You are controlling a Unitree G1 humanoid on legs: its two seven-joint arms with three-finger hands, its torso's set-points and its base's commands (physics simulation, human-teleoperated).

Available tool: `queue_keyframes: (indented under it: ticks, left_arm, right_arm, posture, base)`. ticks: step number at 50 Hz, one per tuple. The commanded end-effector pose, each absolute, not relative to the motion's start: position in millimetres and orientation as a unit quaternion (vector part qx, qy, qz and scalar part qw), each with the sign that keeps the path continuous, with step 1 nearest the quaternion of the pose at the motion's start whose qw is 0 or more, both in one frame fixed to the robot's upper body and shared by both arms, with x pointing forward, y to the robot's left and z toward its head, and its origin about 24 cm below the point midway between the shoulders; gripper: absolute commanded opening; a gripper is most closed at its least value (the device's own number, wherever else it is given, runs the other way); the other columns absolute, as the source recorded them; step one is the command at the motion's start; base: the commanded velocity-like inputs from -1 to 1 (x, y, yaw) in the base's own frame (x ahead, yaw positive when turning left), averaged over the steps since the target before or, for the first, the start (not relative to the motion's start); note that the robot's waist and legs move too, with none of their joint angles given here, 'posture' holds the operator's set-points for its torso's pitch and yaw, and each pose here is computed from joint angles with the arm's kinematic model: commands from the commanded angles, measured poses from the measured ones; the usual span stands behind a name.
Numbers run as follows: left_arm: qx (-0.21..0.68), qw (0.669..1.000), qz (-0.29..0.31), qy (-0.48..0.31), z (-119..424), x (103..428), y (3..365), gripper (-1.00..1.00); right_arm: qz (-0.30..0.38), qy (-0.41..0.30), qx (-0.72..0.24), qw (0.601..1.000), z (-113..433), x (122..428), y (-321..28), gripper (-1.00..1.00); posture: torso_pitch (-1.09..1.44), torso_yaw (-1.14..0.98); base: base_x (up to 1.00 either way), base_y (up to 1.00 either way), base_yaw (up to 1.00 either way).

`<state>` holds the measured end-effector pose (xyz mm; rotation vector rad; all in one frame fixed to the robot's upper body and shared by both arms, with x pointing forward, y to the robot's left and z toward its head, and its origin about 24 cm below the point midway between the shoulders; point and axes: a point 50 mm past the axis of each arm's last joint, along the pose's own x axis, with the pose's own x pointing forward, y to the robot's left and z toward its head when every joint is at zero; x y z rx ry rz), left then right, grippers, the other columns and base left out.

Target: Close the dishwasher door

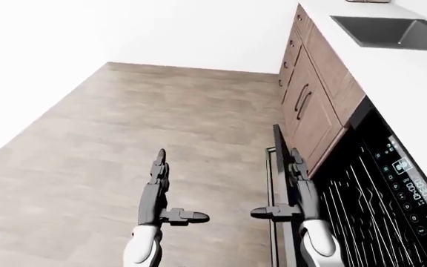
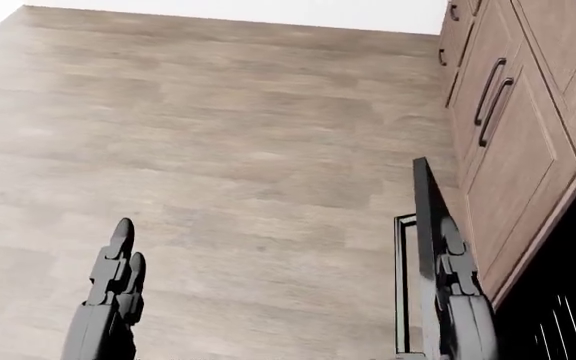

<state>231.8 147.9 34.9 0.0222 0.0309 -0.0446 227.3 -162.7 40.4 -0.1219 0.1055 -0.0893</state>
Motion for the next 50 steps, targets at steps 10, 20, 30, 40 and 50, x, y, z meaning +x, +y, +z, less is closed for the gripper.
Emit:
queue_keyframes:
  ticks: [10,20,30,40,50]
  left_arm:
    - [0.017,0.999,-0.009,-0.038,56,235,155,1.00]
    - [0.016,0.999,-0.008,-0.039,57,235,156,1.00]
    - [0.015,0.999,-0.007,-0.040,58,234,157,1.00]
    - [0.013,0.999,-0.005,-0.043,60,234,159,1.00]
    - [0.013,0.999,0.000,-0.039,58,238,163,1.00]
  right_arm:
    - [-0.034,-0.007,-0.052,0.998,63,230,-154,1.00]
    - [-0.032,-0.003,-0.057,0.998,61,236,-149,1.00]
    - [-0.022,0.005,-0.040,0.999,55,248,-140,1.00]
    - [-0.008,0.039,-0.022,0.999,25,276,-135,1.00]
    - [-0.019,0.109,0.014,0.994,-30,304,-149,1.00]
  posture:
    - [0.00,0.00]
    - [0.00,0.00]
    - [0.00,0.00]
    - [0.00,0.00]
    - [0.00,0.00]
  base:
    - [0.00,0.00,0.00]
    - [0.00,0.00,0.00]
    - [0.00,0.00,0.00]
    - [0.00,0.00,0.00]
    - [0.00,0.00,0.00]
